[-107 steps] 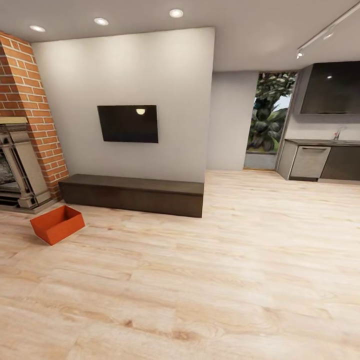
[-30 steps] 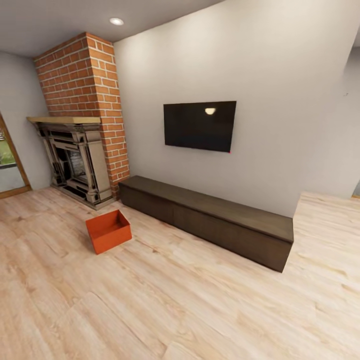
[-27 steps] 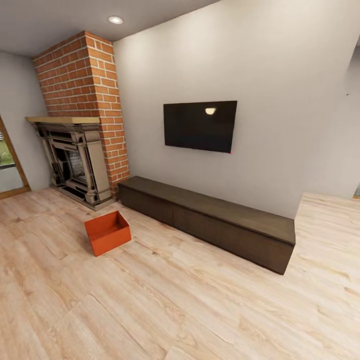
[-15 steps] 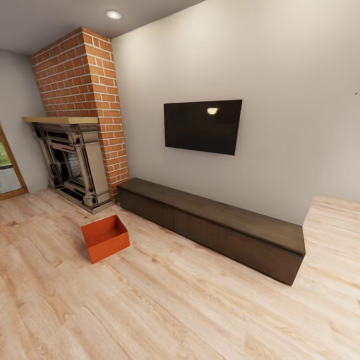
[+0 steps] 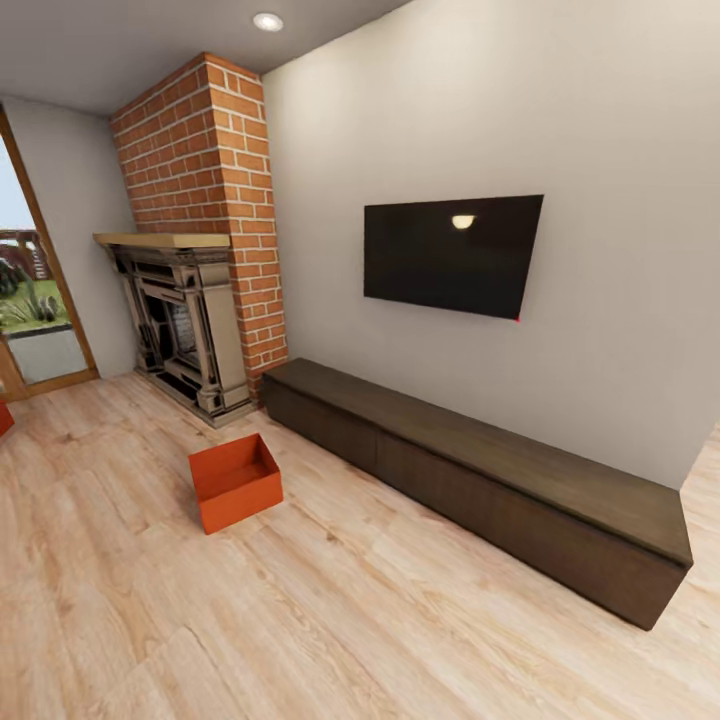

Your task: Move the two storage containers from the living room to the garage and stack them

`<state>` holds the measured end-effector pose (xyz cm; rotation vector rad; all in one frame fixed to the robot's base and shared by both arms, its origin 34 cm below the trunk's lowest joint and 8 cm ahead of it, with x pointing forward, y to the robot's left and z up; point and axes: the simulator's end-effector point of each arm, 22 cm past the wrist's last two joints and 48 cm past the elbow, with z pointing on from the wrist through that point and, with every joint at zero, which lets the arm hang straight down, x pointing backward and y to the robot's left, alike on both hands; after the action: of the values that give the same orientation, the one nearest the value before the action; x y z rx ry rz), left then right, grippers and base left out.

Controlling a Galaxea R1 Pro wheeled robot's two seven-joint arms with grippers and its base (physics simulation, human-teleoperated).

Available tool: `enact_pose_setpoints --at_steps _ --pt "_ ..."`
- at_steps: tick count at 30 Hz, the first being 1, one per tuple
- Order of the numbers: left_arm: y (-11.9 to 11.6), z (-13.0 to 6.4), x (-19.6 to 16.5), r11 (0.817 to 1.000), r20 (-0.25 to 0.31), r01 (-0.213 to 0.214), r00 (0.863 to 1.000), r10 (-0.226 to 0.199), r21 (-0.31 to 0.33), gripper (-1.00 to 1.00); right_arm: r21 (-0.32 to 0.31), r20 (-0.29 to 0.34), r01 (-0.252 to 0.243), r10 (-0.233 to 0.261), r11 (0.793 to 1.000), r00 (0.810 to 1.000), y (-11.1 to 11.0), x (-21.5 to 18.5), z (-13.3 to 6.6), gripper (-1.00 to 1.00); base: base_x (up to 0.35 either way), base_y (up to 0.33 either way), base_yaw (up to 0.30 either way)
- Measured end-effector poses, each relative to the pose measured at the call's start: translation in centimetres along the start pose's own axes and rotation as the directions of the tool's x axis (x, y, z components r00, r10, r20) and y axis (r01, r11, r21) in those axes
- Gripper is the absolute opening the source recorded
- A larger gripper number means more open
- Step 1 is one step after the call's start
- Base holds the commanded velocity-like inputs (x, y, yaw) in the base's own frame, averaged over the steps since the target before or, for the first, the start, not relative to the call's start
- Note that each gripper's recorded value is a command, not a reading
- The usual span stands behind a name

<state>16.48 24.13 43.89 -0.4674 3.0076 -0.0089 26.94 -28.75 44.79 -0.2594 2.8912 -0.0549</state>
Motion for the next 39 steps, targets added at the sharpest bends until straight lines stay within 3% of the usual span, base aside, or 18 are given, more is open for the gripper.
enact_pose_setpoints --at_steps 39 --pt "0.0 0.0 0.01 1.0 0.0 -0.001 1.0 0.001 0.0 1.0 0.001 -0.006 0.0 0.001 1.0 1.0 -0.06 0.2 -0.01 1.0 0.322 0.0 0.004"
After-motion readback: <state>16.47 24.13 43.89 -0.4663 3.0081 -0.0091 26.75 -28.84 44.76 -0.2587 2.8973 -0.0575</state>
